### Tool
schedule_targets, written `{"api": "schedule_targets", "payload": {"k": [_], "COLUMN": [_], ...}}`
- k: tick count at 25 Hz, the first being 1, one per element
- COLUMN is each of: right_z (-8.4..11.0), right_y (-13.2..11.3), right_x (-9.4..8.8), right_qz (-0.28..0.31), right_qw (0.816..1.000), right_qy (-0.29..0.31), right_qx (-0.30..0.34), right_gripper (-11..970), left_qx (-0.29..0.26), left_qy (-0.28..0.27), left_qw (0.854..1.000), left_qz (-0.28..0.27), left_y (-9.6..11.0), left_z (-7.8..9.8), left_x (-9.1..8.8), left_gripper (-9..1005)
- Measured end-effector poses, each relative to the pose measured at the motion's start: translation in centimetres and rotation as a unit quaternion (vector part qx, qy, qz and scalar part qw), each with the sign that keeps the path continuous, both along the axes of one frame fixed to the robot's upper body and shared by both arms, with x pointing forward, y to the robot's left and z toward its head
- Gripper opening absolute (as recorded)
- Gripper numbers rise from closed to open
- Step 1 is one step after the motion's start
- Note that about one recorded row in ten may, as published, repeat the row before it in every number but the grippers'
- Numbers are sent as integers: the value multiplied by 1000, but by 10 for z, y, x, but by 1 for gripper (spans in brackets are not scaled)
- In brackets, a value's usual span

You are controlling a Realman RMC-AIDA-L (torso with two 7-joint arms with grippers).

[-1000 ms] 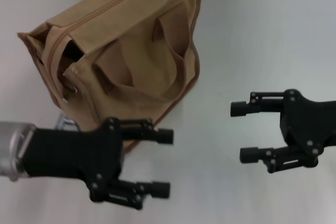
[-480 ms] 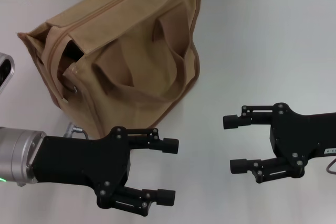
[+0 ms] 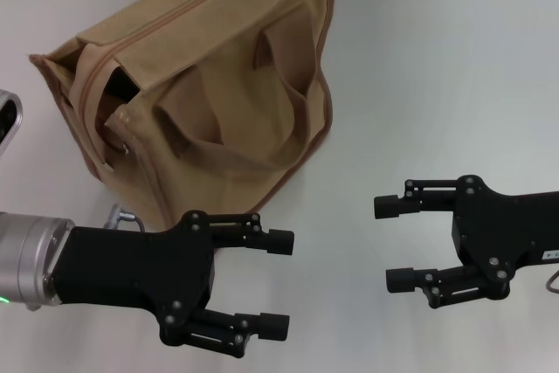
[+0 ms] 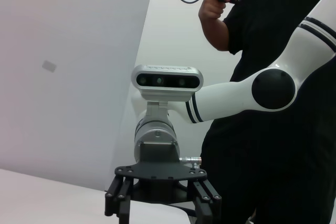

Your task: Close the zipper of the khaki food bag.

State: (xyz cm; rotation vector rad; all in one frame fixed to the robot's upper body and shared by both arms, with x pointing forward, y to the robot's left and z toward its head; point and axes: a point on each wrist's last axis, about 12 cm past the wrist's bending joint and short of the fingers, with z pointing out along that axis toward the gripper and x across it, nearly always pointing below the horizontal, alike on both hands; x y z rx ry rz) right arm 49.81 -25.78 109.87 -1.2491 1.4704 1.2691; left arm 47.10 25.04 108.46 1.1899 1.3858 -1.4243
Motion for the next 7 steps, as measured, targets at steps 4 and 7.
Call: {"api": "schedule_targets", "payload": {"k": [4,7], "right_z": [-1,-2], "right_y": [-2,-3], "right_x": [-1,-2], "right_qz": [-2,-3], "right_qw": [1000,1000], "right_qy": [3,5], "right_qx": [-3,-3], "right_gripper": [777,777], "left_qx": [2,3], "left_qy": [-1,-2], "left_qw": [1000,1000], "left_qz": [3,4], "left_y": [1,1], "left_z": [-1,-1], "left_x": [0,0], "left_gripper": [812,812]}}
